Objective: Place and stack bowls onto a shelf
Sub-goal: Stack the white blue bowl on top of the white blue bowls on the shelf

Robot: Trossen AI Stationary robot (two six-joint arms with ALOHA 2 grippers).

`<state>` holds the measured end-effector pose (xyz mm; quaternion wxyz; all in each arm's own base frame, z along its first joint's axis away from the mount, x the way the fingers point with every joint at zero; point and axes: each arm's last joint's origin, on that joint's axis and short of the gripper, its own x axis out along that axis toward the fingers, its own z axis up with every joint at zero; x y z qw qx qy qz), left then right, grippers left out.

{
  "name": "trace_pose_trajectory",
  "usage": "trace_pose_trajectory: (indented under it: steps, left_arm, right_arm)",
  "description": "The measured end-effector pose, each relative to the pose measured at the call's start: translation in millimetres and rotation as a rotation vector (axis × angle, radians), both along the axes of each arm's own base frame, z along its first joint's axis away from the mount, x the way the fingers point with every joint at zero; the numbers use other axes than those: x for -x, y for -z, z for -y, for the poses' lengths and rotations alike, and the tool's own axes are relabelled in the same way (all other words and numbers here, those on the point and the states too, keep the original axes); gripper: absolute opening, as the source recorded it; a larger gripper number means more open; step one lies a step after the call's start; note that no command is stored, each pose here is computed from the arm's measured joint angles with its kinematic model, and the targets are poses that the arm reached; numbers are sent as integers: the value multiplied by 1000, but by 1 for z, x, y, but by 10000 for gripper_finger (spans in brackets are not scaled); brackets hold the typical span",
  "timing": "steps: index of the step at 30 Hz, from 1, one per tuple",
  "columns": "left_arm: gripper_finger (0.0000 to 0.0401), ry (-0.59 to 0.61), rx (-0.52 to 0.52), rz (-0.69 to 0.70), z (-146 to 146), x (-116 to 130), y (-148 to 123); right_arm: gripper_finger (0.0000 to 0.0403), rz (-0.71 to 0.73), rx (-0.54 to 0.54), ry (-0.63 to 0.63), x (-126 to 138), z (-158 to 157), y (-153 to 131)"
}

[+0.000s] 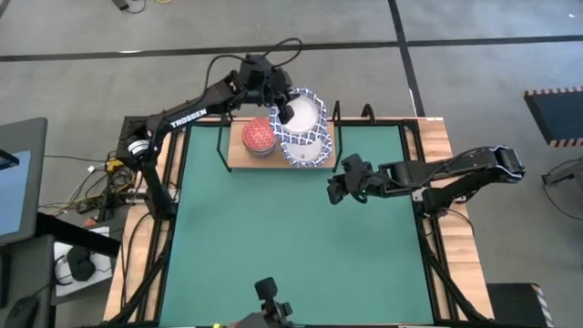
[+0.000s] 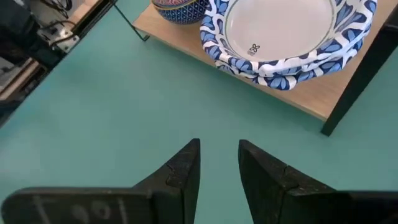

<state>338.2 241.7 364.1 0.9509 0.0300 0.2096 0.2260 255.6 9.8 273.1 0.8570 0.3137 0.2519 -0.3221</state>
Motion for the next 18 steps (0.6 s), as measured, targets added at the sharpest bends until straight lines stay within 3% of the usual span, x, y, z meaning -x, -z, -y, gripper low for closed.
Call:
trace_pose_trajectory:
  steps: [10, 14, 18]
  left_arm:
    - [0, 109, 35, -40, -18, -21, 40]
    - [0, 122, 12, -71, -22, -23, 48]
    - [0, 134, 61, -52, -24, -22, 50]
  right_arm:
    - [136, 49, -45, 42, -2, 0, -1]
    - [136, 63, -61, 54, -2, -1, -2]
    - [136, 80, -71, 62, -3, -1, -3]
